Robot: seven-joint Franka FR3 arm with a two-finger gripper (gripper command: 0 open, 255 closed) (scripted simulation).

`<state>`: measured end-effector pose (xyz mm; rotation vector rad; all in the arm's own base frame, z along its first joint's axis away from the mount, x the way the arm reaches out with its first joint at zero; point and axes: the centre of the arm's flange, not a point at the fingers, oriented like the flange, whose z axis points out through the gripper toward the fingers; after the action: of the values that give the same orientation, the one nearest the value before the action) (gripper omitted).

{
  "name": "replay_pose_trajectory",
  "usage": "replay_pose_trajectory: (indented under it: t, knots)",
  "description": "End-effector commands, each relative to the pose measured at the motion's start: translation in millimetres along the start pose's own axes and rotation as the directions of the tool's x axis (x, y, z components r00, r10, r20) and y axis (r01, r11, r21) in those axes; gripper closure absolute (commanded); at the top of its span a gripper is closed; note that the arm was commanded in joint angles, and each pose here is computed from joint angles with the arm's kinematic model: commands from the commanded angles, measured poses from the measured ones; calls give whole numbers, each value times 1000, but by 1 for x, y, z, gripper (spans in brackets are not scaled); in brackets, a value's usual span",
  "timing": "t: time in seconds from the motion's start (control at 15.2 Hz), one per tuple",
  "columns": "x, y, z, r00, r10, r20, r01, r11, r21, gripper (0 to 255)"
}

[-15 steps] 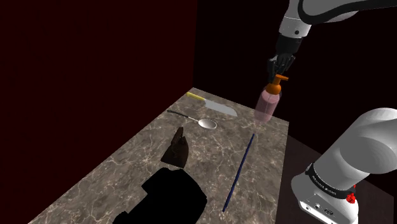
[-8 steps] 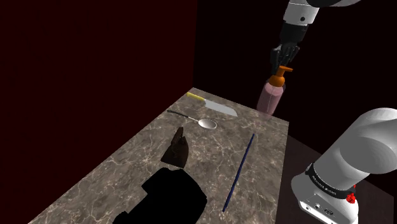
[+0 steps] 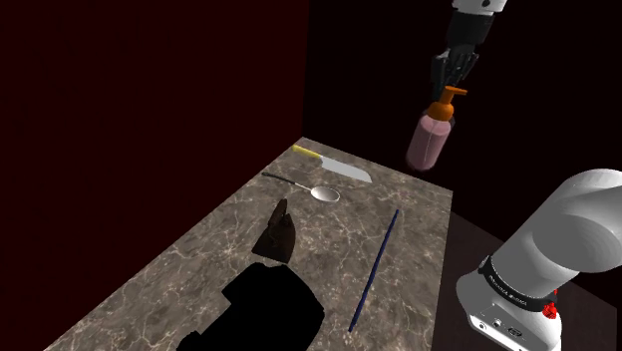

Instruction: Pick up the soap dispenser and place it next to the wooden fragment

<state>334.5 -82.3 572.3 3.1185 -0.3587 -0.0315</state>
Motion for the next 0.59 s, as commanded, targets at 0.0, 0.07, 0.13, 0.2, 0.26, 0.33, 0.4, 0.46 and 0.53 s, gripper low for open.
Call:
replay_pose_trajectory:
  t: [0.0, 0.07, 0.13, 0.2, 0.26, 0.33, 0.4, 0.46, 0.53]
  knots:
    - [-1, 1, -11, 1000, 0, 0, 0, 1000, 0, 255]
    - [-1, 1, -16, 1000, 0, 0, 0, 1000, 0, 255]
    - [-1, 1, -22, 1000, 0, 0, 0, 1000, 0, 255]
    - [-1, 1, -27, 1000, 0, 0, 0, 1000, 0, 255]
    - [-1, 1, -32, 1000, 0, 0, 0, 1000, 0, 255]
    - [-1, 1, -37, 1000, 0, 0, 0, 1000, 0, 255]
    - [-1, 1, -43, 1000, 0, 0, 0, 1000, 0, 255]
    - [-1, 1, -48, 1000, 0, 0, 0, 1000, 0, 255]
    - [-1, 1, -53, 1000, 0, 0, 0, 1000, 0, 255]
